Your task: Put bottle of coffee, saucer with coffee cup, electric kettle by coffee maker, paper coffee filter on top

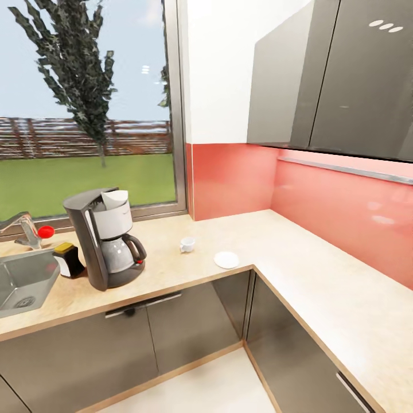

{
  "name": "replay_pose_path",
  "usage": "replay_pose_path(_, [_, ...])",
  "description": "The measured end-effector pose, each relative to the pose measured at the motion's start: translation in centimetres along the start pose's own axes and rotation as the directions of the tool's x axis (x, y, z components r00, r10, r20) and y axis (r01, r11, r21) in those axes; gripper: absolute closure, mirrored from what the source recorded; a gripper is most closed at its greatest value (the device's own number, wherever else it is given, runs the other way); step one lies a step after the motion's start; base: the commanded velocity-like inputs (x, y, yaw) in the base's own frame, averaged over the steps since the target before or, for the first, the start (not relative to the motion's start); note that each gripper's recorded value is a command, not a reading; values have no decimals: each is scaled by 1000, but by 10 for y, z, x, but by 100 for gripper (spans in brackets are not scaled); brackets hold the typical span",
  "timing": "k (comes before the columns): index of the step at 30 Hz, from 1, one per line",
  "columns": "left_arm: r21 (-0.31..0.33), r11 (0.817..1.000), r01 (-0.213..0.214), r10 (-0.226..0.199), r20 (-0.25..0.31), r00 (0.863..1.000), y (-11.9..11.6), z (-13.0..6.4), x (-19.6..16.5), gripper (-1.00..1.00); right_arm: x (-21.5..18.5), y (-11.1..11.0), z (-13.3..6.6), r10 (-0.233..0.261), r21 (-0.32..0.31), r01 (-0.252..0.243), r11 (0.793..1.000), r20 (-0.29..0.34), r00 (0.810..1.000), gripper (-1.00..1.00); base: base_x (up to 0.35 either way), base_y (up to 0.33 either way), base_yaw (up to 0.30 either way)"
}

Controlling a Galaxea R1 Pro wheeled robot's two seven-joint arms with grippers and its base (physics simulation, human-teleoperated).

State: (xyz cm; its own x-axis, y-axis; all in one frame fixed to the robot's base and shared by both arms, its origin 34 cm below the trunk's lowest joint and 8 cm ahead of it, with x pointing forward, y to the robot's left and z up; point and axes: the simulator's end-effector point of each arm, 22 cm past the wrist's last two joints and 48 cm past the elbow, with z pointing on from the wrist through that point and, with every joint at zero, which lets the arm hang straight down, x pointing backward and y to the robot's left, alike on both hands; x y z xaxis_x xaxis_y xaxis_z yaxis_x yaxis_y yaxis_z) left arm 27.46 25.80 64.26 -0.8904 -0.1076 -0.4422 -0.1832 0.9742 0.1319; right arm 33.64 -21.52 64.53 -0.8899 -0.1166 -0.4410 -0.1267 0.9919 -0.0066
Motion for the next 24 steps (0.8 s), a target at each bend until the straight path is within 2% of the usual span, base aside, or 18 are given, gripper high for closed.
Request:
replay_pose_path(2, [22, 1000, 2, -3, 58, 998, -11, 2, -28, -100, -26, 8, 1, 7, -12, -6, 1000, 53, 999, -100, 0, 0, 0])
replay_pose_path(3, [51, 999, -1, -5, 130, 991, -24, 2, -64, -100, -61, 13, 1, 13, -20, -11, 1000, 126, 992, -100, 0, 0, 0])
replay_pose_path(4, [61, 998, 2, -11, 158, 987, -29, 1, -78, -100, -75, 14, 0, 17, -23, -13, 1000, 154, 988, -100, 0, 0, 0])
replay_pose_path(6, [161, 987, -4, -50, 326, 944, -65, -15, -162, -100, -160, 20, -14, 29, -38, -17, 999, 328, 944, -100, 0, 0, 0])
replay_pose_path(7, [204, 979, -9, -70, 381, 922, -78, -25, -192, -100, -187, 21, -22, 33, -42, -18, 999, 383, 923, -100, 0, 0, 0])
replay_pose_path(9, [284, 958, -27, -119, 485, 866, -101, -52, -253, -100, -236, 23, -40, 41, -50, -20, 999, 480, 876, -100, 0, 0, 0])
replay_pose_path(10, [300, 954, -30, -133, 509, 850, -105, -59, -268, -100, -248, 23, -46, 44, -52, -20, 998, 503, 863, -100, 0, 0, 0])
replay_pose_path(12, [340, 939, -44, -174, 583, 793, -115, -84, -319, -100, -286, 24, -66, 50, -58, -20, 998, 578, 814, -100, 0, 0, 0])
replay_pose_path(13, [353, 934, -50, -189, 609, 770, -119, -95, -339, -100, -303, 24, -76, 53, -61, -20, 998, 610, 790, -100, 0, 0, 0])
replay_pose_path(14, [376, 924, -72, -199, 633, 748, -128, -117, -384, -100, -353, 23, -107, 59, -66, -18, 998, 697, 714, -100, 0, 0, 0])
replay_pose_path(15, [383, 919, -88, -209, 666, 716, -132, -135, -420, -100, -378, 22, -127, 62, -68, -17, 998, 741, 669, -100, 0, 0, 0])
replay_pose_path(16, [388, 917, -93, -210, 667, 715, -134, -141, -429, -100, -391, 21, -137, 64, -70, -16, 997, 761, 646, -100, 0, 0, 0])
replay_pose_path(17, [393, 914, -100, -213, 676, 705, -136, -150, -441, -100, -403, 21, -146, 64, -70, -15, 997, 778, 625, -100, 0, 0, 0])
replay_pose_path(18, [405, 907, -116, -220, 689, 691, -142, -170, -467, -100, -429, 20, -163, 67, -73, -14, 997, 796, 601, -100, 0, 0, 0])
replay_pose_path(19, [410, 904, -121, -222, 692, 687, -144, -178, -478, -100, -441, 19, -169, 73, -78, -17, 997, 799, 597, -100, 0, 0, 0])
replay_pose_path(21, [411, 901, -135, -214, 694, 688, -147, -189, -498, -100, -460, 18, -177, 102, -103, -33, 994, 793, 600, -100, 0, 0, 0])
replay_pose_path(22, [410, 900, -145, -208, 699, 684, -148, -197, -513, -100, -476, 17, -183, 134, -130, -50, 990, 791, 598, -100, 0, 0, 0])
replay_pose_path(24, [406, 900, -159, -201, 710, 675, -150, -209, -538, -100, -500, 14, -194, 178, -168, -72, 983, 792, 584, -100, 0, 0, 0])
